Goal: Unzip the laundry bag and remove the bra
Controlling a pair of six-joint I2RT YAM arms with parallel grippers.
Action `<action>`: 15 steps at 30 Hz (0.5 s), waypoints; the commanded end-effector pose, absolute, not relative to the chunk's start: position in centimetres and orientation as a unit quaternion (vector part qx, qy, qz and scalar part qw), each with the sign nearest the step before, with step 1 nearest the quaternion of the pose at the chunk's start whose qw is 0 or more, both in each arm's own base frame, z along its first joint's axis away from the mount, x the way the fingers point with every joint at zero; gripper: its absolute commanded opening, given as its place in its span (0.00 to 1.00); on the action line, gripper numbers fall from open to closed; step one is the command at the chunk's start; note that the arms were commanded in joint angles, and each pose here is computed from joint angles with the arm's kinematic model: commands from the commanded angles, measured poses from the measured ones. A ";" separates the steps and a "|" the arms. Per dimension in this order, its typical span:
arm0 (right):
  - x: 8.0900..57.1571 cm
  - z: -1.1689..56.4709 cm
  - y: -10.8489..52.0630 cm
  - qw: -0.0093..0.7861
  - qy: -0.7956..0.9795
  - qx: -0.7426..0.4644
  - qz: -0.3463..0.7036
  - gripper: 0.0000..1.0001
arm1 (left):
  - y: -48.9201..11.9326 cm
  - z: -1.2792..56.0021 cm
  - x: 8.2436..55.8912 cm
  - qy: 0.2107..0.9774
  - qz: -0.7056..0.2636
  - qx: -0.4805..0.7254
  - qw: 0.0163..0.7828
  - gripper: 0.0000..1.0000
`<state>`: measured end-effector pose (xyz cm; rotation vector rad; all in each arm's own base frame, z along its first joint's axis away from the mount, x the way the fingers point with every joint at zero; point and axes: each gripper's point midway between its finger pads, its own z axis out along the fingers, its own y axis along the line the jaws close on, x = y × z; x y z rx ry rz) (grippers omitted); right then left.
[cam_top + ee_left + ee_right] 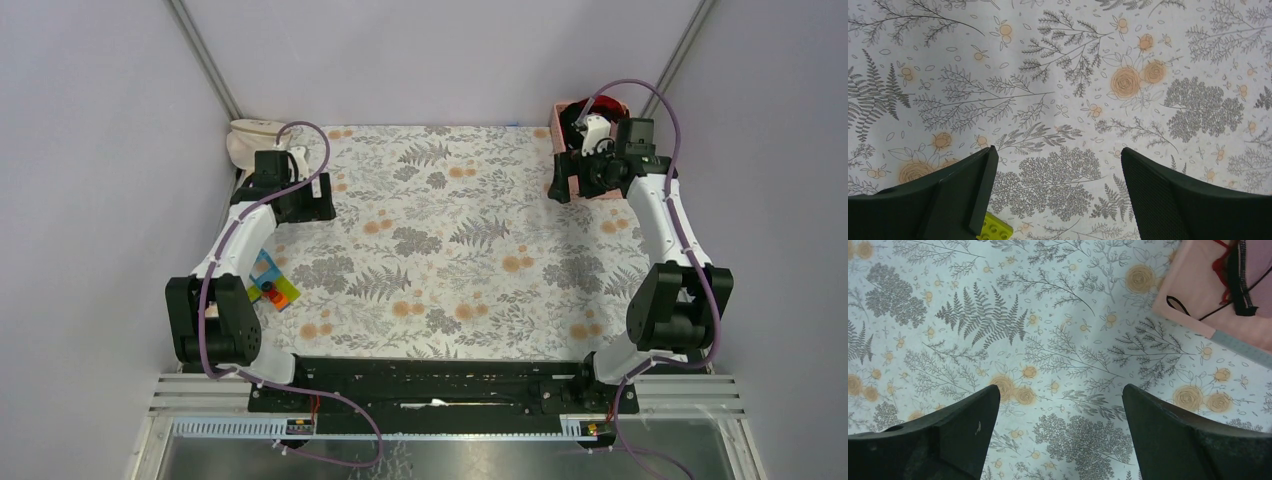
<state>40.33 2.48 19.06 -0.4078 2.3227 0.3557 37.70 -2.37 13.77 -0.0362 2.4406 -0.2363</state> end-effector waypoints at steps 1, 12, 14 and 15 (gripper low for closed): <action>41.1 21.2 3.9 0.401 0.885 -0.175 0.158 1.00 | -1.2 16.4 40.6 0.916 -0.065 -0.027 0.394 0.99; 41.2 21.7 4.2 0.407 0.880 -0.184 0.163 1.00 | 2.8 21.2 50.8 0.880 0.033 0.059 0.470 0.99; 41.1 21.7 4.3 0.407 0.879 -0.185 0.165 1.00 | 3.7 21.6 53.1 0.870 0.061 0.068 0.485 0.99; 41.0 21.7 4.3 0.406 0.879 -0.184 0.166 1.00 | 4.6 21.8 54.4 0.863 0.084 0.068 0.493 0.99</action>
